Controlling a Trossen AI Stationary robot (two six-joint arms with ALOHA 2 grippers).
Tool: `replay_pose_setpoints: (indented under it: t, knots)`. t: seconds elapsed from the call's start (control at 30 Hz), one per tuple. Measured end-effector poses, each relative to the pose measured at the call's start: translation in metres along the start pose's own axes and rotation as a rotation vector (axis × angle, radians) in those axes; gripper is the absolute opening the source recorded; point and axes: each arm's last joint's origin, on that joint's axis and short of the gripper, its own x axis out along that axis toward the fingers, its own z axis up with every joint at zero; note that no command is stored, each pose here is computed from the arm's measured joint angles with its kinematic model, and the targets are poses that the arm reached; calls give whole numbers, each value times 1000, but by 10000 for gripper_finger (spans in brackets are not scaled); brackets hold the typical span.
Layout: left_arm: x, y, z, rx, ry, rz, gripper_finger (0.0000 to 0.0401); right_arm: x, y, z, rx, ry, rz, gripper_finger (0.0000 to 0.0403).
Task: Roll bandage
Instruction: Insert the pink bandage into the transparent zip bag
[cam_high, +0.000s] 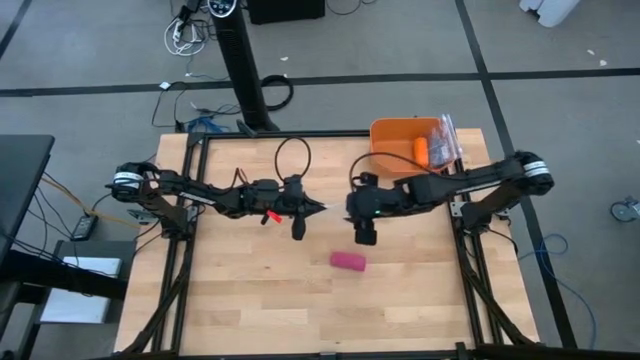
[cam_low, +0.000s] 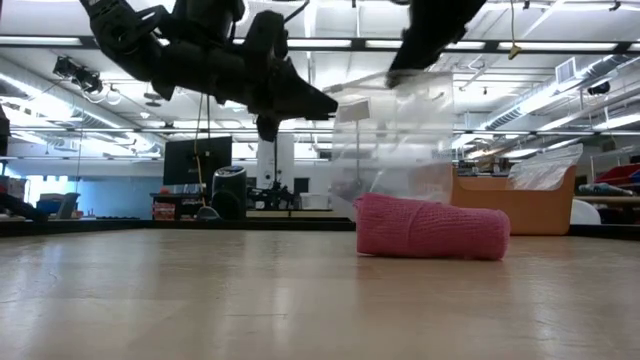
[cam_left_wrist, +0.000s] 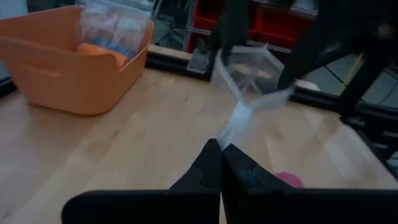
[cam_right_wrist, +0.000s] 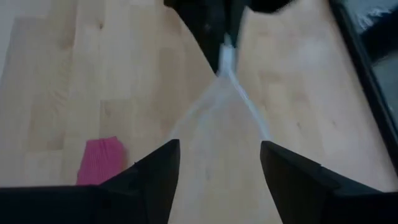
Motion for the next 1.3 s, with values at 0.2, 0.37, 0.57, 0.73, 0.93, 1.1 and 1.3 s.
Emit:
replay_pose_setpoints:
  t: [0.2, 0.37, 0.57, 0.73, 0.93, 1.1, 1.3]
  knots:
    - [-8, 6, -10, -4, -47, 32, 0, -30, -1, -20, 91, -58, -36, 232]
    - [-18, 14, -16, -55, -137, 30, 0, -39, 7, -45, 209, -194, -33, 233]
    - [-23, 19, -18, -107, -168, 17, 0, -27, 31, -69, 216, -323, -61, 227]
    - [-23, 18, -18, -110, -170, 13, 0, -16, 38, -76, 228, -367, -147, 212]
    - [-23, 18, -17, -114, -184, 8, 0, -9, 36, -75, 226, -384, -235, 143]
    - [-23, 17, -16, -121, -186, -19, 0, -4, 33, -71, 193, -384, -235, 20]
    - [-21, 8, -16, -128, -170, -68, 0, 8, 23, -61, 184, -417, -158, 4]
